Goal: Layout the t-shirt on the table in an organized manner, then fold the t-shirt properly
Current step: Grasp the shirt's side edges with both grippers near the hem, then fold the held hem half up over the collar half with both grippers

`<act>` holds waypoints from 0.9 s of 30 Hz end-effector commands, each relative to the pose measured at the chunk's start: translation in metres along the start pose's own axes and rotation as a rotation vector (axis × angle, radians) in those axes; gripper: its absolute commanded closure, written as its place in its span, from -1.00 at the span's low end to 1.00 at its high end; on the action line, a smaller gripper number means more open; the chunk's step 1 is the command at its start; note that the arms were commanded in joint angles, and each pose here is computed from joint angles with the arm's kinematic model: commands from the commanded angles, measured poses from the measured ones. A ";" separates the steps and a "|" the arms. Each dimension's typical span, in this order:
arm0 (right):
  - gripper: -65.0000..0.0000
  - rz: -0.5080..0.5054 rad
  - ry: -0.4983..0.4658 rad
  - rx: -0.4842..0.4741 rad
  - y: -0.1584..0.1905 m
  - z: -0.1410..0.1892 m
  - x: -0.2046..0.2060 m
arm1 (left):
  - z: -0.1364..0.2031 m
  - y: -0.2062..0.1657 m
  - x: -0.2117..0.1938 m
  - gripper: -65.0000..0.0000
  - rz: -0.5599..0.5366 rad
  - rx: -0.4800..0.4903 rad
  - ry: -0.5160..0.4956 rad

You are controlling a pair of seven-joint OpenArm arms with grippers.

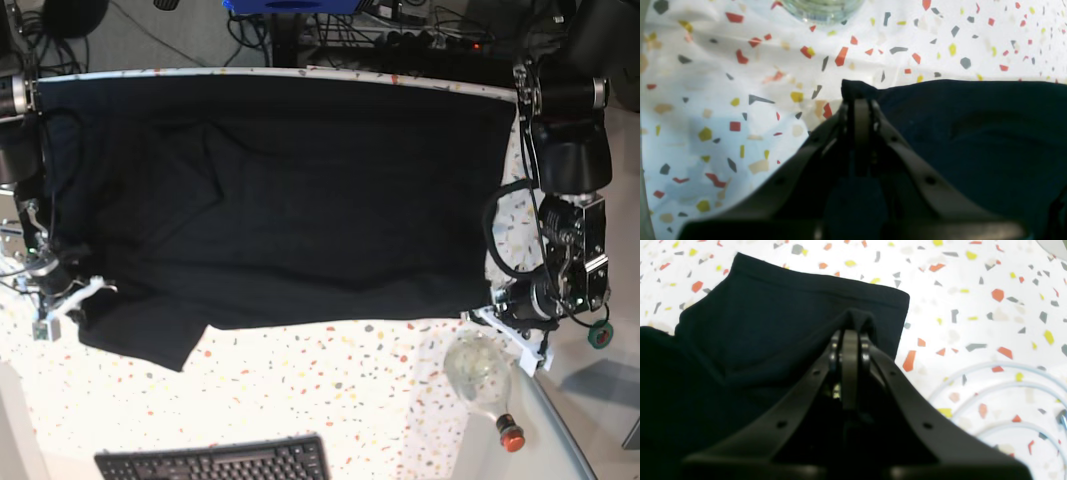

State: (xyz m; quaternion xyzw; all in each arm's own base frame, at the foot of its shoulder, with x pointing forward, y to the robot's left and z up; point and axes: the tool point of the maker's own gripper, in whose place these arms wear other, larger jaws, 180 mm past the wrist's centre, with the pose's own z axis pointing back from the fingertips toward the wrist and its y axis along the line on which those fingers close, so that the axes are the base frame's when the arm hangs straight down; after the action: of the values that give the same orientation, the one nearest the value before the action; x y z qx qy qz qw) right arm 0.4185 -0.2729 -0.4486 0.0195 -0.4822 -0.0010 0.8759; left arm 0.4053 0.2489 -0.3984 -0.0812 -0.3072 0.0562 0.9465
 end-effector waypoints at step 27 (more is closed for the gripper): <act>1.00 -0.010 0.035 0.024 -0.035 0.047 0.012 | 0.058 0.031 -0.048 1.00 -0.143 0.072 0.042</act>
State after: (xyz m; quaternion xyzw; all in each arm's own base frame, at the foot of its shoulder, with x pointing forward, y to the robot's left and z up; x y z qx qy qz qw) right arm 0.3673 -0.3012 -0.4404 0.0371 -0.4264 0.0015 0.9038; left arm 0.3204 0.2684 -0.3999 -0.0401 -0.2691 0.0007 0.9623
